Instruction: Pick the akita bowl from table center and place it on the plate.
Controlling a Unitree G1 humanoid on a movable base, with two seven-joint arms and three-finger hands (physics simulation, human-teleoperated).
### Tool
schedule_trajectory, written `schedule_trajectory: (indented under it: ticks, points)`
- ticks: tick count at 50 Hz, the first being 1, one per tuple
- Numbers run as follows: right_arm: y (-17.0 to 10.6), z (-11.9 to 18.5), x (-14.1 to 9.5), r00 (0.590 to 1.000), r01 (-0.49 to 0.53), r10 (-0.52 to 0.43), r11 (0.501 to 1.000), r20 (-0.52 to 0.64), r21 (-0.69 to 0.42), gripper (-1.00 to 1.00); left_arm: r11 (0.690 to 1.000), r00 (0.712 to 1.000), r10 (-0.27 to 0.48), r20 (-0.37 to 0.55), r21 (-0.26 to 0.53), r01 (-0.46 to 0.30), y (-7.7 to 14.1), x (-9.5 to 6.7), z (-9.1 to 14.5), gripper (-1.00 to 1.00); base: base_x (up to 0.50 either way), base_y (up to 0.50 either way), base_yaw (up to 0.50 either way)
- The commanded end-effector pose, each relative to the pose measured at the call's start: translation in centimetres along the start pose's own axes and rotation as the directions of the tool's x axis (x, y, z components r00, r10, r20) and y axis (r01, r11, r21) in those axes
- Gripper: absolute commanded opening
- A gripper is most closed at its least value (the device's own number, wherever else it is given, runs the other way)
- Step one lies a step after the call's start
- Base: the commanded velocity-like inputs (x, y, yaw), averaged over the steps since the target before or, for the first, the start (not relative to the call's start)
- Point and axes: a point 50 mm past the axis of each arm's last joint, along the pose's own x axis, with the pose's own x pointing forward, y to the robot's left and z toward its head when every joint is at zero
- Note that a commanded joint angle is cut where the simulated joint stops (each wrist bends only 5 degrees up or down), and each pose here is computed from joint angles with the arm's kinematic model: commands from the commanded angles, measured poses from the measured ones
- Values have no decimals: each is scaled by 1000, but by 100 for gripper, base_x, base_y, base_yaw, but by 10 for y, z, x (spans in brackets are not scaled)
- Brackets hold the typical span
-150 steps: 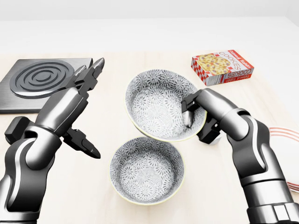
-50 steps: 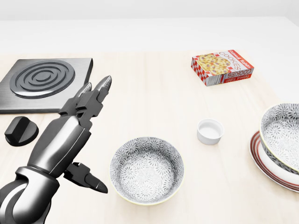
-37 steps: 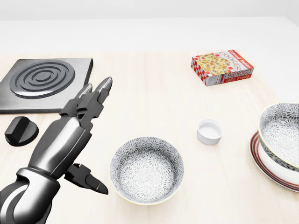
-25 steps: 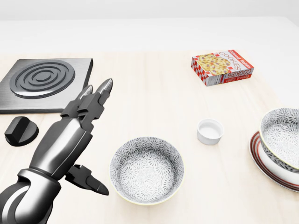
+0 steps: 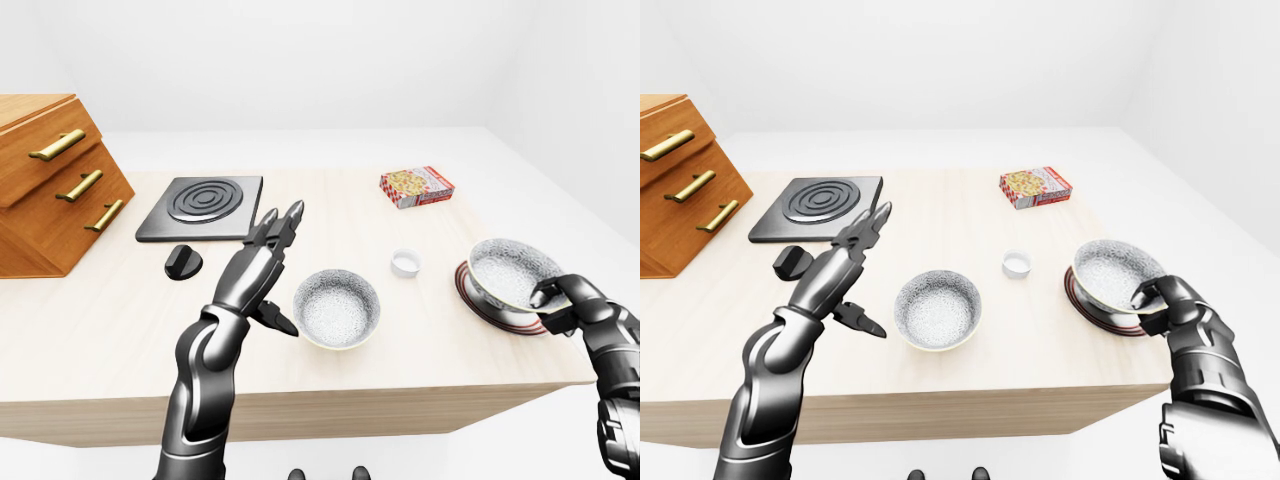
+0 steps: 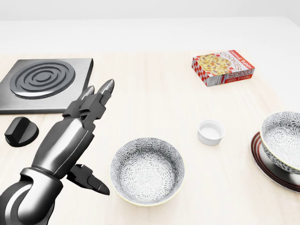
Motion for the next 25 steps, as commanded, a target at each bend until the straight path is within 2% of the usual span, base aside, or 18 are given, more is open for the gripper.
schedule_trajectory:
  ticks: [1,9,10,11,12,13,25]
  points:
    - [-4,-5,1,998,60,-58,992,-26,110,-100,1000,1000,-3,-2,1,3,-2,-2,1,100,0,0,0]
    - [-5,-8,0,997,79,-75,991,-35,110,-96,1000,1000,-3,-4,2,3,-2,-2,1,100,0,0,0]
    - [-5,-6,0,997,75,-72,991,-30,111,-36,1000,1000,-3,-4,2,3,-3,-2,1,100,0,0,0]
    - [-5,-5,1,997,74,-72,991,-25,107,3,1000,1000,-3,-4,2,3,-3,-2,1,100,0,0,0]
    - [-6,-4,1,997,71,-69,992,-23,107,84,1000,1000,-4,-4,2,4,-3,-2,1,100,0,0,0]
    - [-7,-3,1,997,79,-77,991,-21,105,100,1000,1000,-3,-3,1,3,-3,-2,1,100,0,0,0]
    - [-12,-15,-2,996,85,-82,993,-39,78,100,1000,1000,-4,-5,-4,4,-3,-2,0,100,0,0,0]
